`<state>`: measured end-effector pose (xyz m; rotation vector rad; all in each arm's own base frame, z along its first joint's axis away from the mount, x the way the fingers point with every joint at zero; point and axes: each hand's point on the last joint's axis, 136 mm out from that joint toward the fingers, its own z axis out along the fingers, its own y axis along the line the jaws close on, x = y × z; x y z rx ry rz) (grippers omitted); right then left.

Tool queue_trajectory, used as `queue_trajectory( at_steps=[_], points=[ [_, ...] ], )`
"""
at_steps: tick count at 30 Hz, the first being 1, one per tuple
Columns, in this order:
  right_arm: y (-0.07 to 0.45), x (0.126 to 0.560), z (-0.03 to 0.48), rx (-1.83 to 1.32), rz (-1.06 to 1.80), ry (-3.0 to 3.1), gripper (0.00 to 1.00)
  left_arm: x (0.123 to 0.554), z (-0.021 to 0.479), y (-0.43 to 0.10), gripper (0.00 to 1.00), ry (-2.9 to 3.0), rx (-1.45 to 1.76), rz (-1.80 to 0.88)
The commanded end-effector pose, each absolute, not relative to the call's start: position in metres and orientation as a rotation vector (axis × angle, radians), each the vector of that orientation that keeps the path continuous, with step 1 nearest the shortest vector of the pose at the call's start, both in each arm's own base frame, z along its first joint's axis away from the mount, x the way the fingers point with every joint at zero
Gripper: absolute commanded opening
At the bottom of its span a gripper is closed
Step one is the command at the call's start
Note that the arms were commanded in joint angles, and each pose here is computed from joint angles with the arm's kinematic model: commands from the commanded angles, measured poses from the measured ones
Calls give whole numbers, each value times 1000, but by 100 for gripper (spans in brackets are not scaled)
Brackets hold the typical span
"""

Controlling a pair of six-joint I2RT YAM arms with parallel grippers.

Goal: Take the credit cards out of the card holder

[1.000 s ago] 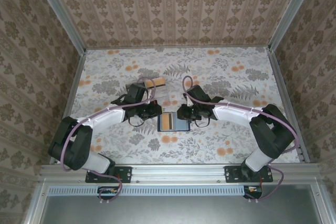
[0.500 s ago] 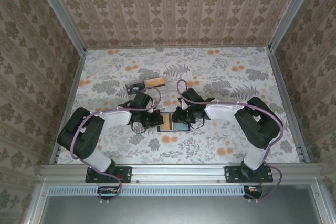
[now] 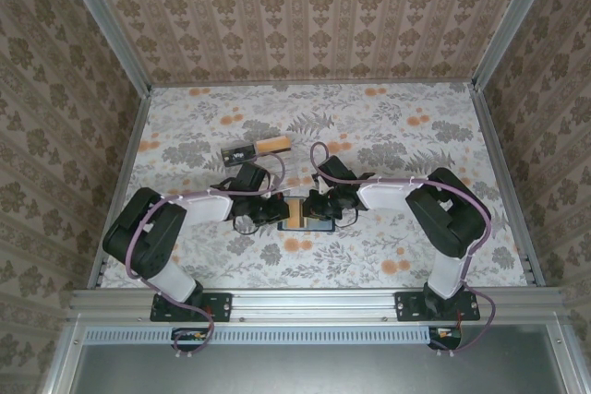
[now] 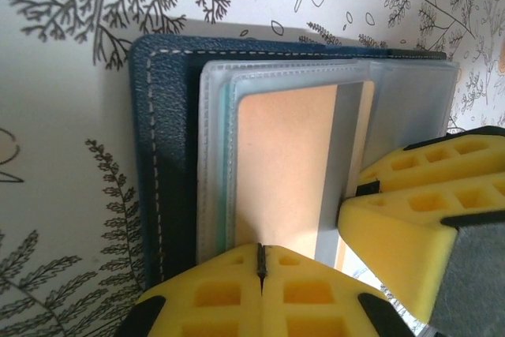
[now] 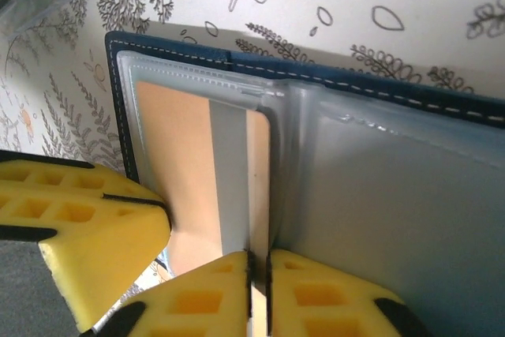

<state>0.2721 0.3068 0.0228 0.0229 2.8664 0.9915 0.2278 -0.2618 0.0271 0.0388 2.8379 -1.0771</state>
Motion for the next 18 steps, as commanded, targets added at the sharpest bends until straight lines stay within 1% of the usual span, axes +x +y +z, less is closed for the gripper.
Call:
queue_trajectory(
  at_steps=[1, 2, 5, 11, 18],
  points=[
    [315, 272, 25, 18, 1036, 2862, 4, 218, 14, -256, 0, 2898, 13, -1038],
    [314, 272, 25, 18, 1027, 2861, 1, 218, 15, -255, 0, 2898, 14, -1033],
    [308, 271, 27, 24, 1004, 2859, 0, 220, 16, -250, 0, 2896, 12, -1015],
    [297, 272, 30, 60, 1005, 2847, 0, 220, 15, -237, 0, 2916, 10, -952],
    [289, 270, 28, 91, 1009, 2846, 0, 220, 16, -234, 0, 2914, 9, -940]
  ],
)
